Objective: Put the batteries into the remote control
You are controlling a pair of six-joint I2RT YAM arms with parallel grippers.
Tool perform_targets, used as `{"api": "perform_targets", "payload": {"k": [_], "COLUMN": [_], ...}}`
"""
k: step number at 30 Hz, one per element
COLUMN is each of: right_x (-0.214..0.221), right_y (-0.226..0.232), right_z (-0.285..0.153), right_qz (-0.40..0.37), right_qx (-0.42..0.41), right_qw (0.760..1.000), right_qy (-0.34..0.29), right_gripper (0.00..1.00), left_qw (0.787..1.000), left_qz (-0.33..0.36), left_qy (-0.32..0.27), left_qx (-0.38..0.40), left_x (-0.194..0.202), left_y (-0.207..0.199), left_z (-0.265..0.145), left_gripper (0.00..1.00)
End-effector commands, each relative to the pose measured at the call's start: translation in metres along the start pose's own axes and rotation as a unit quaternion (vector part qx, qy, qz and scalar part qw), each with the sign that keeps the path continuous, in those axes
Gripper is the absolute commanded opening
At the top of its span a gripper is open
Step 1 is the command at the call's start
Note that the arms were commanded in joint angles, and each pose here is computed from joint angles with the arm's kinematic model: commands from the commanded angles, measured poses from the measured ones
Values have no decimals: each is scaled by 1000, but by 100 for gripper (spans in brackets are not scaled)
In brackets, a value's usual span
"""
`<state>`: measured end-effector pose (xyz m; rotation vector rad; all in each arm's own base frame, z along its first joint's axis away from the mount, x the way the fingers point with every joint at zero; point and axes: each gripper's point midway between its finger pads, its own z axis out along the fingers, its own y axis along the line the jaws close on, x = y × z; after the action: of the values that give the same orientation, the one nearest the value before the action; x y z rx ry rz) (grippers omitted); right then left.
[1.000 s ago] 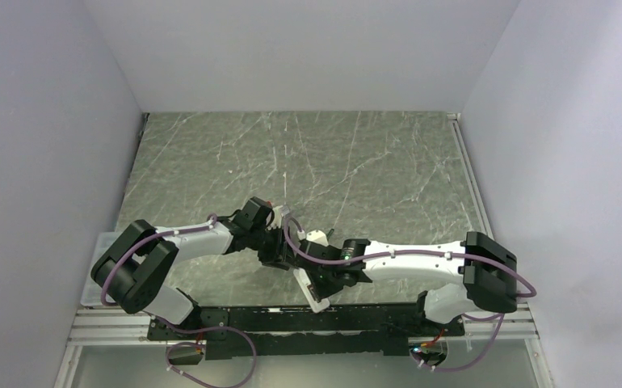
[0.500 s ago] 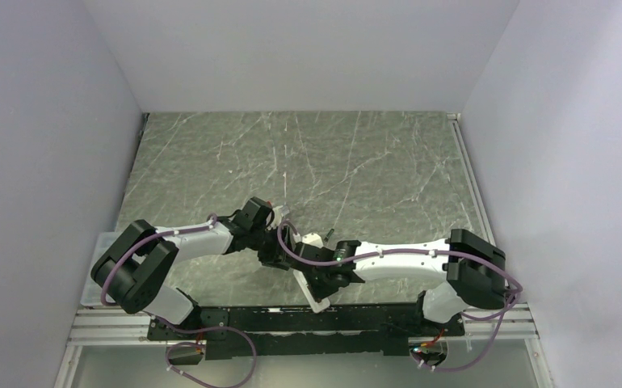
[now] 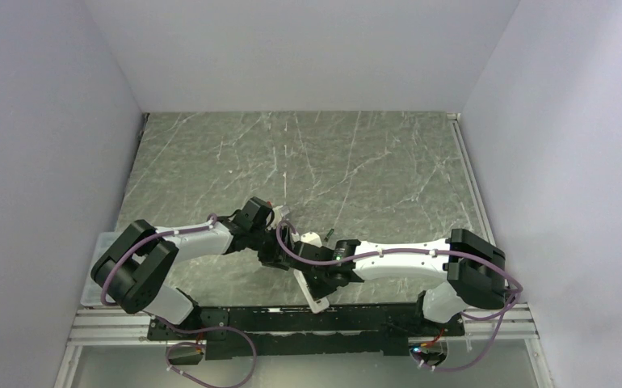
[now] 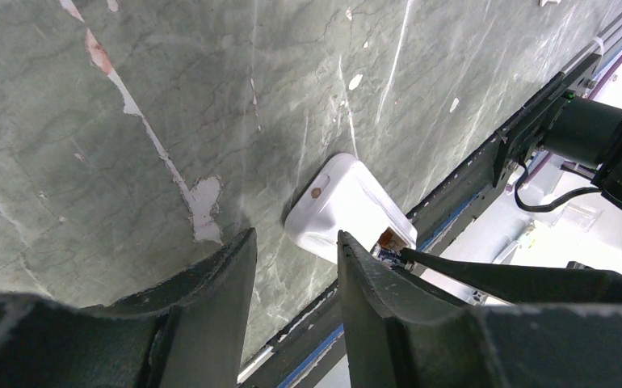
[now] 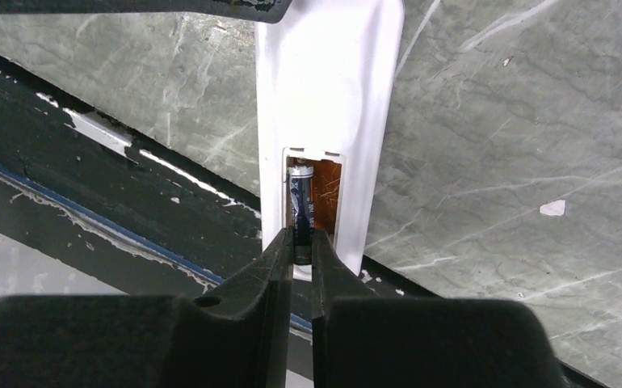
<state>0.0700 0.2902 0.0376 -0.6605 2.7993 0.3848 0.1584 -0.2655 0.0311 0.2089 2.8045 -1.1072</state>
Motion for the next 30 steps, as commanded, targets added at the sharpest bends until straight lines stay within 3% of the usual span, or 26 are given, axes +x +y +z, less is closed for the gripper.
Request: {"api": "perform_targets", "payload": {"k": [1,14,30], "right_x": [-14,-4,-17], "right_y": [12,11,17], "right_z": [-8,-3,1], "right_qz": [-4,3,26], "right_qx": [-14,-10,-5], "right_qw": [1000,1000,999], "right_qy": [-22,-1,-27], "right_gripper": [9,9,15], "left_qw": [1000,1000,1000], "left_qz": [4,3,-2], "left_qy": [-6,-11,-9], "left_qx": [12,9,15], "left_x": [-3,-3,1], "left_y": [-6,-6,-5], "left_z": [-2,-5,-4], "left_gripper": [47,47,47]}}
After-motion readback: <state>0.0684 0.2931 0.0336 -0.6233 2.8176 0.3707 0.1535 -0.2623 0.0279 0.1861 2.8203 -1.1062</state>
